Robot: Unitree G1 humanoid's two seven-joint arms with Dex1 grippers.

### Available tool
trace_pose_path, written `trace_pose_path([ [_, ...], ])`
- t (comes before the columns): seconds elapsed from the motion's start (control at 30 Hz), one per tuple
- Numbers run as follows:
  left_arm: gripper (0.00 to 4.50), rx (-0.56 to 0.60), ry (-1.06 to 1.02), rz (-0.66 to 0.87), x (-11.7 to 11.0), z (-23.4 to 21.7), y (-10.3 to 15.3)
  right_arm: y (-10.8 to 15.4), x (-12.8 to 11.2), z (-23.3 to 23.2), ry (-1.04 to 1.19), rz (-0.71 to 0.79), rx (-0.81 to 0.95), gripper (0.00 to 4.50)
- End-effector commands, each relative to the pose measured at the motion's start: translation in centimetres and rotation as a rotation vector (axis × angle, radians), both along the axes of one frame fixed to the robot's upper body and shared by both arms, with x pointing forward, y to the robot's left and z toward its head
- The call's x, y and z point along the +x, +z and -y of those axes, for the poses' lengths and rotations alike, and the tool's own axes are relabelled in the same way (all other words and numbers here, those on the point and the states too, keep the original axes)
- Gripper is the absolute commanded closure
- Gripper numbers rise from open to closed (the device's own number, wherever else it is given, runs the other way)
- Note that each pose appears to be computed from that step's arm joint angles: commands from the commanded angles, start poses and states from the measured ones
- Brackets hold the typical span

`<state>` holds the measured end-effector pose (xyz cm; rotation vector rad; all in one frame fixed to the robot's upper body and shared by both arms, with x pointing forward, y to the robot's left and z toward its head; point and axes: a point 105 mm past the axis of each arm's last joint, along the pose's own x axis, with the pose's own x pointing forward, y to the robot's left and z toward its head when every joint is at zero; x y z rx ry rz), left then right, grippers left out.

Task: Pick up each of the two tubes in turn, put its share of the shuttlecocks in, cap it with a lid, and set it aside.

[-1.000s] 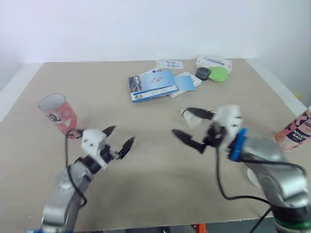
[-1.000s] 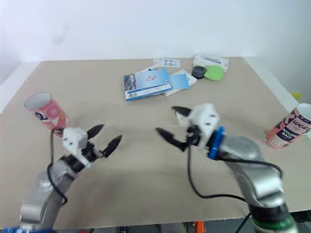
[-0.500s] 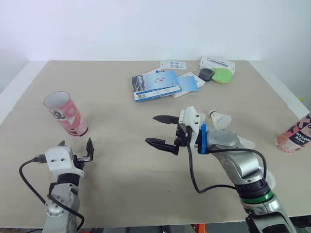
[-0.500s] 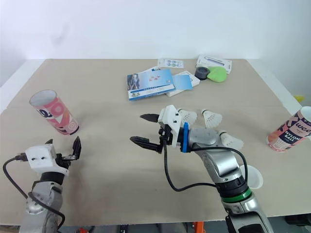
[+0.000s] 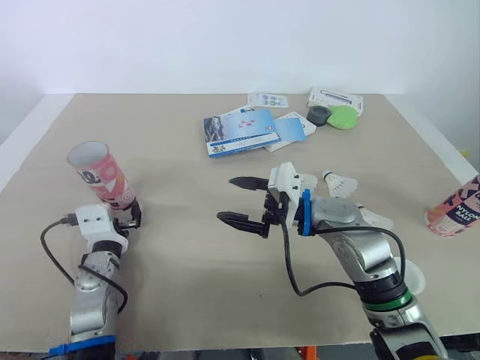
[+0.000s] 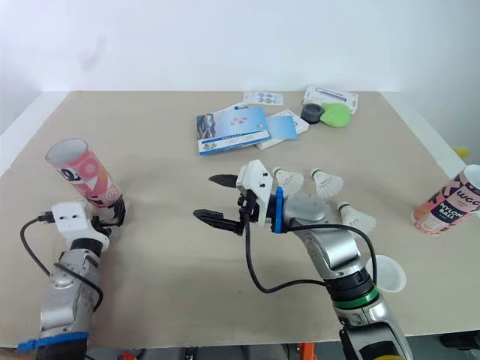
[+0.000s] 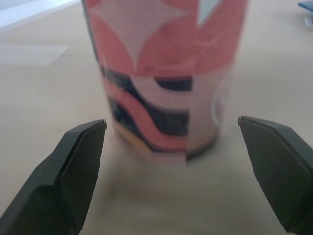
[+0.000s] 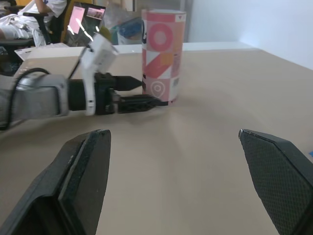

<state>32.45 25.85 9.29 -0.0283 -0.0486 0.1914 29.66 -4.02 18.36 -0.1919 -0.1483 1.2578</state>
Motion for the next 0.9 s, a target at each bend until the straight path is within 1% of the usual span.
trace_pose_path([
  [0.03,0.0,-0.008,-0.006,-0.019,1.5,-0.9,-0.6,1.5,0.3,0.5,-0.049,0.018,0.084,0.03],
  [0.23,0.0,-0.012,-0.034,-0.018,3.1,-1.1,-0.6,1.4,0.3,0.7,-0.071,0.001,0.105,0.03],
  [0.53,0.0,-0.011,-0.037,-0.012,3.4,-1.2,-0.7,1.3,0.3,1.0,-0.08,0.0,0.101,0.03],
  [0.6,0.55,-0.01,-0.034,-0.007,3.3,-1.2,-0.7,1.3,0.3,1.0,-0.081,0.0,0.099,0.0],
  [0.8,0.55,-0.001,-0.021,-0.006,2.8,-1.7,-0.7,1.0,0.2,1.0,-0.083,-0.001,0.09,0.0],
  [0.87,0.55,0.027,-0.027,-0.002,2.7,-1.8,-0.4,0.9,0.3,1.1,-0.093,0.003,0.089,0.0],
  [0.9,0.55,0.063,-0.044,0.005,2.7,-1.8,0.0,0.9,0.4,1.4,-0.117,0.01,0.094,0.0],
])
